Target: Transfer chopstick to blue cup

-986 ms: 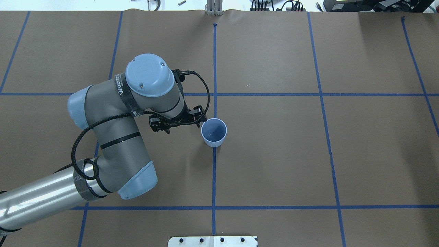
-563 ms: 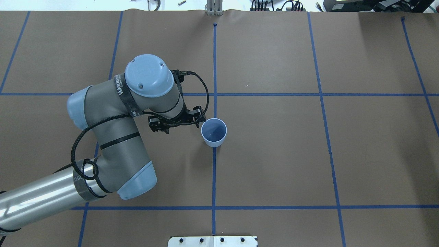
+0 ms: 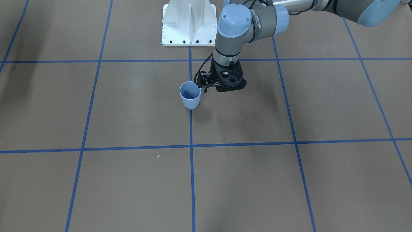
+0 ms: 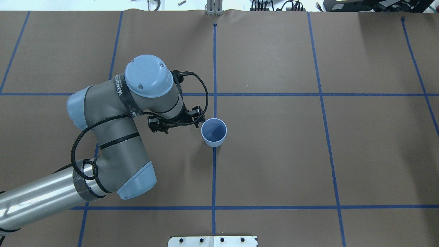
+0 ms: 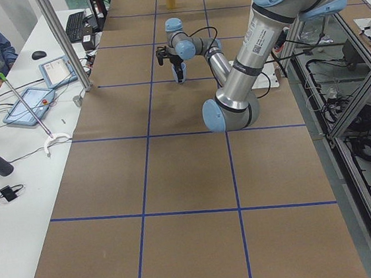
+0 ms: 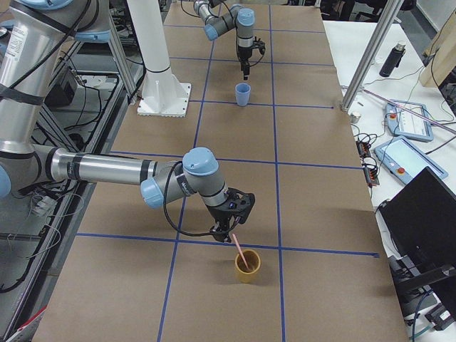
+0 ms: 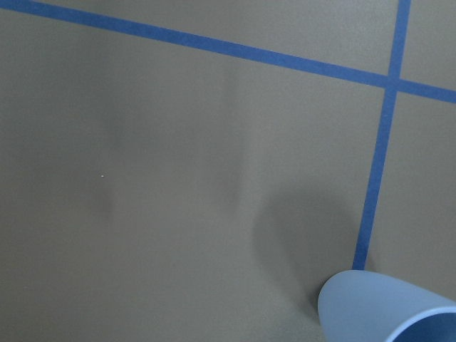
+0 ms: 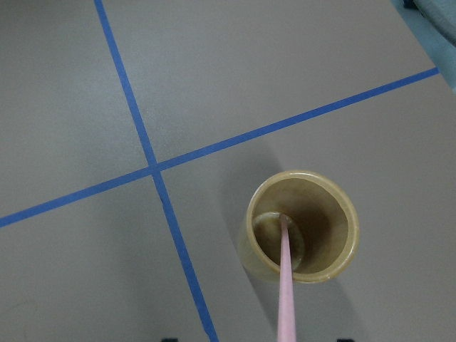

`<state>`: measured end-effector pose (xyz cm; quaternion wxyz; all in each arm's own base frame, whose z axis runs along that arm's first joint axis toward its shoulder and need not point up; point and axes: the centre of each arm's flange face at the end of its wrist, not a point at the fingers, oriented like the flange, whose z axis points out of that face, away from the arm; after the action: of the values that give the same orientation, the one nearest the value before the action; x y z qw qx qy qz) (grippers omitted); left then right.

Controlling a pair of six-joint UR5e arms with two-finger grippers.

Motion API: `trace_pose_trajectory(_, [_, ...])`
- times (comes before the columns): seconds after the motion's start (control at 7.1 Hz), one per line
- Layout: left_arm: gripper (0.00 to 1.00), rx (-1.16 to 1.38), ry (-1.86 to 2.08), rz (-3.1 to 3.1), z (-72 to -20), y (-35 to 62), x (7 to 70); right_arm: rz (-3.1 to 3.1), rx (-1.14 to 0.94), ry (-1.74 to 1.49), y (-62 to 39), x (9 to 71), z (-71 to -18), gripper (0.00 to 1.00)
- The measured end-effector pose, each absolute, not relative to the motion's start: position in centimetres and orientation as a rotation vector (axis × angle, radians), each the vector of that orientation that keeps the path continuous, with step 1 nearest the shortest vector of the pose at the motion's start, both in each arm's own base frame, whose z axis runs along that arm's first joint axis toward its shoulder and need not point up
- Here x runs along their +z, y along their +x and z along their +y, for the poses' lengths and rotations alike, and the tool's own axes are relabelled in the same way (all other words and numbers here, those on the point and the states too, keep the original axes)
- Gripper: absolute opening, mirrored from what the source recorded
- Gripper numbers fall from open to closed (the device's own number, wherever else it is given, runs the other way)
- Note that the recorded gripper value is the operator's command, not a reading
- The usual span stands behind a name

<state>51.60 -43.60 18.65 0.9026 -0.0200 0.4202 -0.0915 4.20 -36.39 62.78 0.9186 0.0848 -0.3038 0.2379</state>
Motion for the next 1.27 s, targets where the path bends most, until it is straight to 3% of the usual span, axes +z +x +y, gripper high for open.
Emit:
trace_pose_trajectory(0.7, [0.98, -0.192, -0.041, 0.867, -43.6, 51.6, 18.8, -0.607, 0.482, 0.171, 4.2, 63.9, -37.1, 0.59])
trace_pose_trajectory(1.27, [0.98, -0.195, -0.032, 0.866, -43.7, 51.5, 18.7, -0.600, 0.488, 0.155, 4.2, 64.8, -37.0, 0.23])
